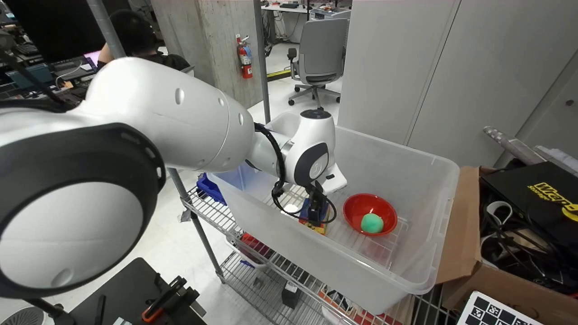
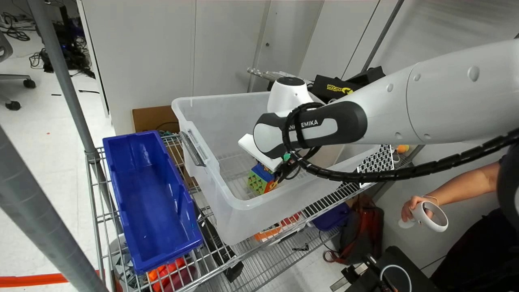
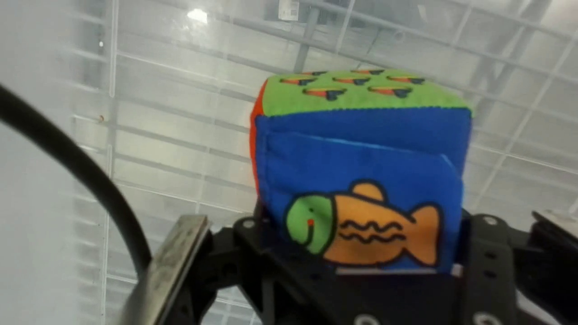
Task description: Move the cube to the left
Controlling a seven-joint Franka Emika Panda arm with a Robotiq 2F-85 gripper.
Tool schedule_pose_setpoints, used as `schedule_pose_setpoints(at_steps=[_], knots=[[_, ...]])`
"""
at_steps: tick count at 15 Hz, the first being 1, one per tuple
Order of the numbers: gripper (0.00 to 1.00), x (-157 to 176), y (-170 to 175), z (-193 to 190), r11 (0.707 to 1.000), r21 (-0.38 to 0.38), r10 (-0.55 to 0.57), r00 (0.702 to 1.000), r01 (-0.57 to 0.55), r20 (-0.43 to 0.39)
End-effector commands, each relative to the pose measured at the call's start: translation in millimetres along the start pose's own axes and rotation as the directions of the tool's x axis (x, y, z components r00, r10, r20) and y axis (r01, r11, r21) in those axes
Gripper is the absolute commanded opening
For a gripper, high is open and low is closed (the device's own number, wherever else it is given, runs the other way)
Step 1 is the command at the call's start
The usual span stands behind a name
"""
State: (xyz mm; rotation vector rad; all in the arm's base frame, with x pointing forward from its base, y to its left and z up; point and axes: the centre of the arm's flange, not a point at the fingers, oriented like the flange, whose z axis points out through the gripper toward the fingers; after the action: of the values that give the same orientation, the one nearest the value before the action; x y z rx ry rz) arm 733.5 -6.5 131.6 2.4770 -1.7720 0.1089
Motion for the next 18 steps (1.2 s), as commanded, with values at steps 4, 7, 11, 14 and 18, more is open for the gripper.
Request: schedule_pose_setpoints(at_steps=[4,7,11,14,18], knots=[[0.28,-12,-7,-12,0.997,-0.042,-0.064,0.996,0.061,-0.062],[0.10,-55,-6,-35,0.991,0.003,-0.134,0.991,0.134,-0.010],[0.04,-113,-16,-46,0.985,0.043,-0.169,0.983,0.166,0.075],[0.06,-130,-25,-38,0.990,0.044,-0.140,0.983,0.136,0.120],[0.06,-121,-25,-24,0.996,0.025,-0.086,0.987,0.084,0.133]])
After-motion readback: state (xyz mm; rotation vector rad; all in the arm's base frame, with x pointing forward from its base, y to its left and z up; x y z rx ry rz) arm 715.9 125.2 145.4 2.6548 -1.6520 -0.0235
